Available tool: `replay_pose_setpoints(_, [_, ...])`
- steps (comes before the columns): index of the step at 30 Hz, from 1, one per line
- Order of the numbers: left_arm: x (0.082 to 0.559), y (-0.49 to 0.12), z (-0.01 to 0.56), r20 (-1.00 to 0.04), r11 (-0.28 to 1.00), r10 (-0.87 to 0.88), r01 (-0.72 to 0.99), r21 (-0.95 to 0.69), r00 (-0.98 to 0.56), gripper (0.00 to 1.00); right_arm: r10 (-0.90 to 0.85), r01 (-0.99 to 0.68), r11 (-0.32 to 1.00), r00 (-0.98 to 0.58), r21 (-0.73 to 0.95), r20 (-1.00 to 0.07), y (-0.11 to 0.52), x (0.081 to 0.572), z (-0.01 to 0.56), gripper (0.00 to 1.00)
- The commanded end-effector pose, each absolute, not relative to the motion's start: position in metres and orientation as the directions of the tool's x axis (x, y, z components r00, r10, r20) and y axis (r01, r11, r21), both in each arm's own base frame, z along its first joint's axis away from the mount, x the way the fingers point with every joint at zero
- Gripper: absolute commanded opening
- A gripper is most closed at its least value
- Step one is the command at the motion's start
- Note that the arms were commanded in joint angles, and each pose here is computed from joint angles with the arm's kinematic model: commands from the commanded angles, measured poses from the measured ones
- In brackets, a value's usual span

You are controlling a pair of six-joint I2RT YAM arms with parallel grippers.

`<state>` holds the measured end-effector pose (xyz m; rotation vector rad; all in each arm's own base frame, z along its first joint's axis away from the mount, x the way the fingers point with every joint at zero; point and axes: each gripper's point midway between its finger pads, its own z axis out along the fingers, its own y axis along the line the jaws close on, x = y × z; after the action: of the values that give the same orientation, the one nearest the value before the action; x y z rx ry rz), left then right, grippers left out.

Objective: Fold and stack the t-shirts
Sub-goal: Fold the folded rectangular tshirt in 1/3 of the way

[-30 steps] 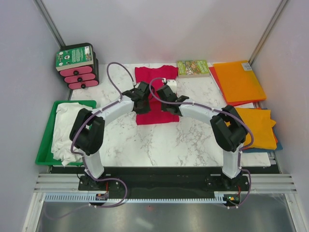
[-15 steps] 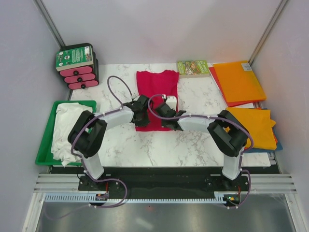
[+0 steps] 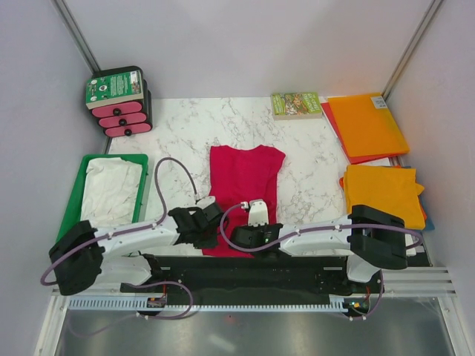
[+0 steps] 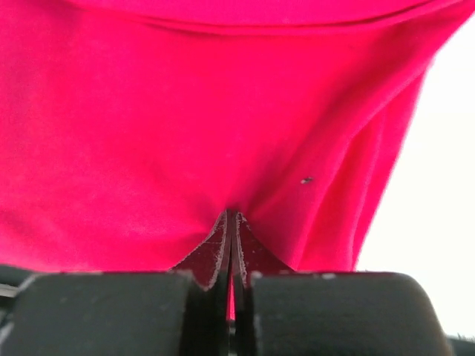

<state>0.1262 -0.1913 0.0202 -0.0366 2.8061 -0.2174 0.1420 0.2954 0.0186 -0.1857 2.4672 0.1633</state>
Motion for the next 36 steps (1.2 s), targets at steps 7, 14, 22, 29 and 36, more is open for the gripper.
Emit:
replay_pose_setpoints(7, [0.152,-0.184,0.090,-0.548,0.959,-0.171,-0.011,-0.283,-0.819,0.30,-0.108,-0.126,0.991,-0.612,-0.038,-0.783,0.305,0.187,0.104,0.46])
replay_pose_setpoints(14, [0.147,-0.175,0.083,-0.532,0.940,-0.257,-0.080,-0.333,-0.807,0.02,-0.154,-0.154,0.986,-0.649,-0.070,-0.745,0.310,0.183,0.078,0.00])
replay_pose_setpoints(22, [0.146,-0.170,0.078,-0.535,0.922,-0.310,-0.111,-0.371,-0.786,0.02,-0.147,-0.107,0.989,-0.674,-0.101,-0.724,0.297,0.200,0.050,0.00])
replay_pose_setpoints(29, [0.145,-0.174,0.071,-0.522,0.931,-0.285,-0.103,-0.350,-0.804,0.02,-0.150,-0.083,0.988,-0.689,-0.128,-0.709,0.303,0.236,0.036,0.00])
replay_pose_setpoints(36, [0.144,-0.173,0.068,-0.524,0.938,-0.266,-0.091,-0.335,-0.809,0.02,-0.113,-0.020,0.991,-0.661,-0.134,-0.742,0.304,0.280,0.049,0.00])
